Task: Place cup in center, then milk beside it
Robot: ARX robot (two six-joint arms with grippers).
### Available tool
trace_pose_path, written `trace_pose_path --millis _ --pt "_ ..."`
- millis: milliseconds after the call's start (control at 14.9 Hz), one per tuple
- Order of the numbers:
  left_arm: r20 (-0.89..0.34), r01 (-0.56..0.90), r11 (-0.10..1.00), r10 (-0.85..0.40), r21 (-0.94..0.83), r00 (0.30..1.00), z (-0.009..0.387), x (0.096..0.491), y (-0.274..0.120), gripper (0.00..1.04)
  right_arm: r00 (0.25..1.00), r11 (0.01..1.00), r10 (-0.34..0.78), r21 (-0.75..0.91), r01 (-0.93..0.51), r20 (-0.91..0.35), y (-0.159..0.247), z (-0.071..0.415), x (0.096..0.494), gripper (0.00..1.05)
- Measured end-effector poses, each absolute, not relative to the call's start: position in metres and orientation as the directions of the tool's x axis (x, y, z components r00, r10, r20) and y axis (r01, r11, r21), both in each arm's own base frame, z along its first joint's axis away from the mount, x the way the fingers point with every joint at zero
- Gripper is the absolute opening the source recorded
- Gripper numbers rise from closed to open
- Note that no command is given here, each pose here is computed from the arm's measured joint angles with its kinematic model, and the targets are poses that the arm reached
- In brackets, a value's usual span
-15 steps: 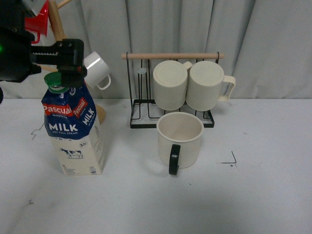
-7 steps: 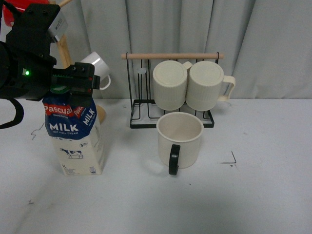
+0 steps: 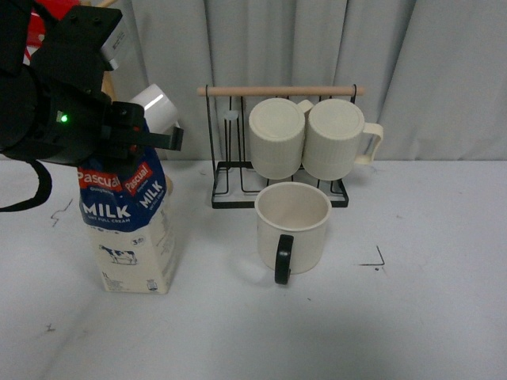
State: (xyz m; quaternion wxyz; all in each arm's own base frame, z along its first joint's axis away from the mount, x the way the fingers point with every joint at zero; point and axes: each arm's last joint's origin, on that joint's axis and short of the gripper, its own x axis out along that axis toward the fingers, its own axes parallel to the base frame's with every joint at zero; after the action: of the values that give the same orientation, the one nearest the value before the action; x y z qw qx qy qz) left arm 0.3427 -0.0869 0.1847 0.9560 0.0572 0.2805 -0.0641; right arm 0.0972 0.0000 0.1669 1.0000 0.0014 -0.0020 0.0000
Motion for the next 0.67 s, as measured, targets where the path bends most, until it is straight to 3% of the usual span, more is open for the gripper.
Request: trace_pose_path --millis 402,669 --pt "-0.451 0.215 0.975 -0.165 0.061 0.877 0.209 0.347 -0.130 0.20 1.000 1.000 0.000 0.003 0.000 0.004 0.000 0.167 0.097 0.98" --pt "-0.494 0.204 0.976 -0.140 0.079 0.858 0.185 0.352 -0.140 0.19 1.000 1.000 0.000 0.003 0.000 0.004 0.000 0.167 0.097 0.98"
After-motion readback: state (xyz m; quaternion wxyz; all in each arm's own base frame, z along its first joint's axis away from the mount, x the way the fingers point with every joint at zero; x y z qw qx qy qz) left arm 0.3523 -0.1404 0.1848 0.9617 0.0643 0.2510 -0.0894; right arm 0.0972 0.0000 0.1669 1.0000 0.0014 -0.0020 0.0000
